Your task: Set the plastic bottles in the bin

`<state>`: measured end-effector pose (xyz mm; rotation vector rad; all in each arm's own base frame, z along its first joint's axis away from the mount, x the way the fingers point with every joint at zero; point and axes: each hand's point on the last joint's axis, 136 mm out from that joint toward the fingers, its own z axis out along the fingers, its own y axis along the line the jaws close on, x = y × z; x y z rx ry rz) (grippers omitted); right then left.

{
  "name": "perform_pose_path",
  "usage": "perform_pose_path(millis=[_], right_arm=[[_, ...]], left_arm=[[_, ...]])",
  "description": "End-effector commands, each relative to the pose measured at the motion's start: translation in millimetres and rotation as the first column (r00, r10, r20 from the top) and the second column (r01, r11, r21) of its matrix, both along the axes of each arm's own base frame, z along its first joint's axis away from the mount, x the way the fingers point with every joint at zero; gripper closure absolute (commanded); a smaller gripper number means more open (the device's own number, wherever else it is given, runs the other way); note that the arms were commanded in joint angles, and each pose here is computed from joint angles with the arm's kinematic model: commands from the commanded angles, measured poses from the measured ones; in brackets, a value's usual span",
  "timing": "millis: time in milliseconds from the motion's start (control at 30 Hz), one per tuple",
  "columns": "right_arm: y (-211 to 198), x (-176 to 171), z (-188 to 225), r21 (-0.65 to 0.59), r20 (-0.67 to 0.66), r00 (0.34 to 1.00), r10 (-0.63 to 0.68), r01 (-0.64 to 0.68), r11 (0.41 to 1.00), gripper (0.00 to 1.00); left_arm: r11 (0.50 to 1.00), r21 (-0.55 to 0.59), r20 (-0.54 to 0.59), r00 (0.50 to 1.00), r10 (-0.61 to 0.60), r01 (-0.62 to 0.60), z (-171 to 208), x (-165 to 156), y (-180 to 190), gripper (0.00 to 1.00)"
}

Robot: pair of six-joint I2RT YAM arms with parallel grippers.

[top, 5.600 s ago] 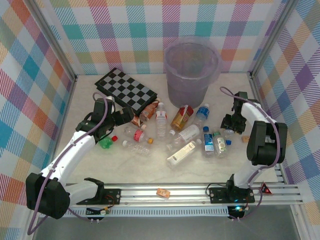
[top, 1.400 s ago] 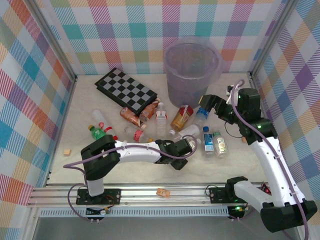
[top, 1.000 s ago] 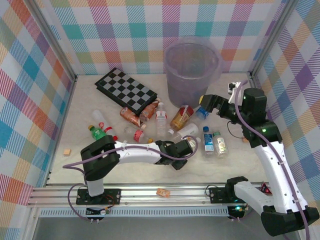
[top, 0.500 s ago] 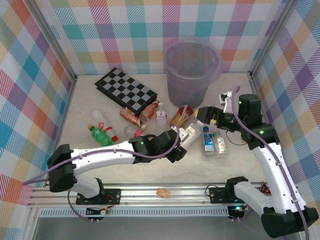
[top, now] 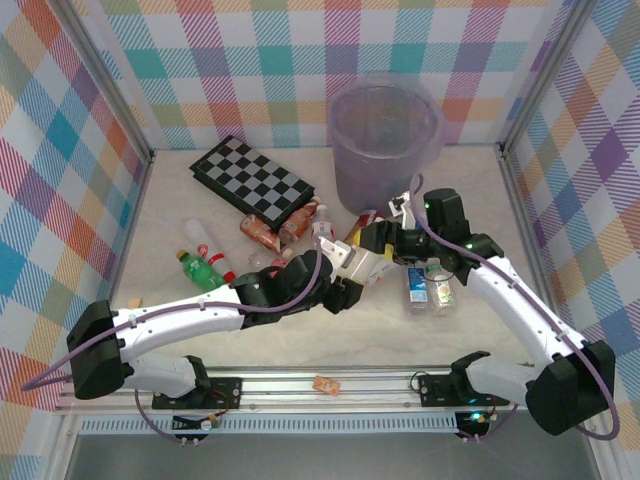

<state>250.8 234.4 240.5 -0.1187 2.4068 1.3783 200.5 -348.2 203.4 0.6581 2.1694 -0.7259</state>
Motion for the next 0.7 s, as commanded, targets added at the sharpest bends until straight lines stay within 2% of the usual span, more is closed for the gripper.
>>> perform_pose_path(millis=[0, 100, 200, 367, 433, 567, 667], right_arm=[[8.9, 3.9, 6.8, 0.039, 0.029, 0.999, 0.015, -0.016, 0.999, 0.32], [7.9, 4.8, 6.7, 0.033, 0.027, 1.000, 0.009, -0.010, 0.999, 0.40], [6.9, 5.4, 7.3, 0.028, 0.032, 0.999, 0.003, -0.004, 1.000, 0.42], [5.1, 9.1, 7.7, 0.004, 0.042, 0.999, -0.012, 0.011, 1.000, 0.49], [2.6, 12.9, 10.4, -0.021, 0.058, 0.998, -0.022, 0.024, 1.000, 0.52], [-5.2, 24.7, 21.4, -0.095, 0.122, 0.991, -0.051, 0.063, 0.993, 0.55], [-11.1, 37.4, 38.1, -0.156, 0.195, 0.979, -0.060, 0.091, 0.983, 0.57]], left_arm=[[0.997, -0.078, 0.013, 1.000, -0.001, 0.002, 16.4, 2.4, -4.7, 0.63], [0.998, -0.070, 0.012, 1.000, 0.007, -0.006, 14.2, 4.2, -3.4, 0.63], [0.998, -0.067, 0.012, 1.000, 0.016, -0.016, 12.8, 6.0, -2.2, 0.61], [0.999, -0.052, 0.005, 1.000, 0.012, -0.012, 9.6, 6.0, -2.2, 0.40], [0.999, -0.047, 0.009, 1.000, 0.015, -0.015, 10.3, 5.9, -0.1, 0.24], [0.999, -0.006, 0.022, 0.999, 0.037, -0.037, 5.5, 7.9, 11.5, 0.01], [0.997, 0.030, 0.029, 0.997, 0.071, -0.072, 1.6, 9.2, 26.7, 0.00]])
